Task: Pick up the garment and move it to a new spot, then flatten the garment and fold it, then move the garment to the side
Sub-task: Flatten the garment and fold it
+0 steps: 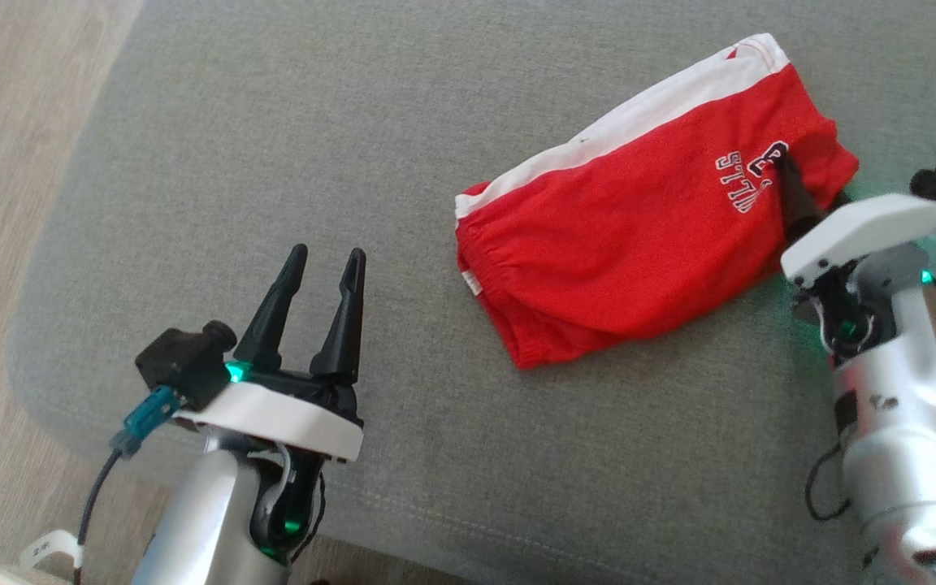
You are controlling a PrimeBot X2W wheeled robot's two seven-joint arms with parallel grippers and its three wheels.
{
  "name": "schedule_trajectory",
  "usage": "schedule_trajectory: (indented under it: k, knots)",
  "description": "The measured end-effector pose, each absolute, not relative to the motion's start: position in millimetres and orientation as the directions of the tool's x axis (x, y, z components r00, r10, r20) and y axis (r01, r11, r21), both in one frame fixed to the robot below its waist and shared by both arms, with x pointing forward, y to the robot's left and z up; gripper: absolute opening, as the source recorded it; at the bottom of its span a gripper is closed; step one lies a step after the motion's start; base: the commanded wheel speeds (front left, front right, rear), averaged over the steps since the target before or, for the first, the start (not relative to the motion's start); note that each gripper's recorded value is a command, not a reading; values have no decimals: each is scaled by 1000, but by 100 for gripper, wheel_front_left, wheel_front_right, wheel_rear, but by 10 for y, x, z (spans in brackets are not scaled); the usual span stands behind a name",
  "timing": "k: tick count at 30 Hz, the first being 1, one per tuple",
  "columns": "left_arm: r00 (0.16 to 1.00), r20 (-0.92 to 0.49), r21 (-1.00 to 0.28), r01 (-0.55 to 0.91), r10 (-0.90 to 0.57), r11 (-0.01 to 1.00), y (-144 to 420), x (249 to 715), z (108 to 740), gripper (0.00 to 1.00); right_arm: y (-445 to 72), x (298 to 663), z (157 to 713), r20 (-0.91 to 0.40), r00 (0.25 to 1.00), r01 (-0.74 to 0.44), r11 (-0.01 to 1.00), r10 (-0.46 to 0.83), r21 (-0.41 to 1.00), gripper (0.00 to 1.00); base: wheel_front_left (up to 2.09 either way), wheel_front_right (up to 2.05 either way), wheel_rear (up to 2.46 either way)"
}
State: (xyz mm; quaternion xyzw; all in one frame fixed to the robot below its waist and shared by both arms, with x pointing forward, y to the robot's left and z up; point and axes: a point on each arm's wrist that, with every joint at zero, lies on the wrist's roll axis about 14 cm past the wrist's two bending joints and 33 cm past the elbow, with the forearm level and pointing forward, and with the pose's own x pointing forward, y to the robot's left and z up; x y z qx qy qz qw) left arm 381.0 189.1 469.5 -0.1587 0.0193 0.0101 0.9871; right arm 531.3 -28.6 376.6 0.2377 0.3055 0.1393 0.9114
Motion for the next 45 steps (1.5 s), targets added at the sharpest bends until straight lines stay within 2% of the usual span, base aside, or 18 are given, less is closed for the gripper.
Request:
schedule_trajectory:
  k: [7, 8, 9, 10, 13, 20, 29, 37, 45]
  knots:
    - [999, -37, -308, -37, 27, 951, 1933, 3831, 4715, 100, -157, 5405, 3751, -515, 746, -115, 844, 422, 525, 99, 0, 0, 0]
    - [999, -36, -307, -38, 28, 951, 1935, 3837, 4718, 100, -137, 5409, 3755, -515, 743, -115, 840, 428, 531, 47, 0, 0, 0]
    - [999, -37, -307, -37, 27, 951, 1932, 3840, 4715, 100, -117, 5419, 3771, -511, 743, -122, 838, 433, 532, 21, 0, 0, 0]
    - [999, -37, -308, -37, 26, 951, 1929, 3844, 4712, 100, -87, 5421, 3788, -507, 742, -139, 839, 440, 526, 0, 0, 0, 0]
    - [999, -36, -310, -31, 21, 950, 1911, 3862, 4710, 100, -51, 5383, 3786, -503, 740, -164, 845, 447, 510, 0, 0, 0, 0]
    - [1000, -25, -317, -6, -3, 948, 1835, 3905, 4735, 100, -209, 5385, 3841, -467, 788, -132, 850, 402, 510, 0, 0, 0, 0]
    - [999, -1, -328, 49, -52, 944, 1671, 3993, 4787, 100, -710, 5312, 3916, -394, 880, -20, 850, 265, 527, 0, 0, 0, 0]
    - [993, 27, -320, 116, -113, 940, 1470, 4069, 4860, 100, -1280, 4942, 3871, -363, 924, 104, 833, 121, 543, 0, 0, 0, 0]
    - [986, 49, -330, 169, -162, 929, 1289, 4068, 4924, 100, -1454, 4517, 3810, -369, 924, 128, 834, 96, 537, 0, 0, 0, 0]
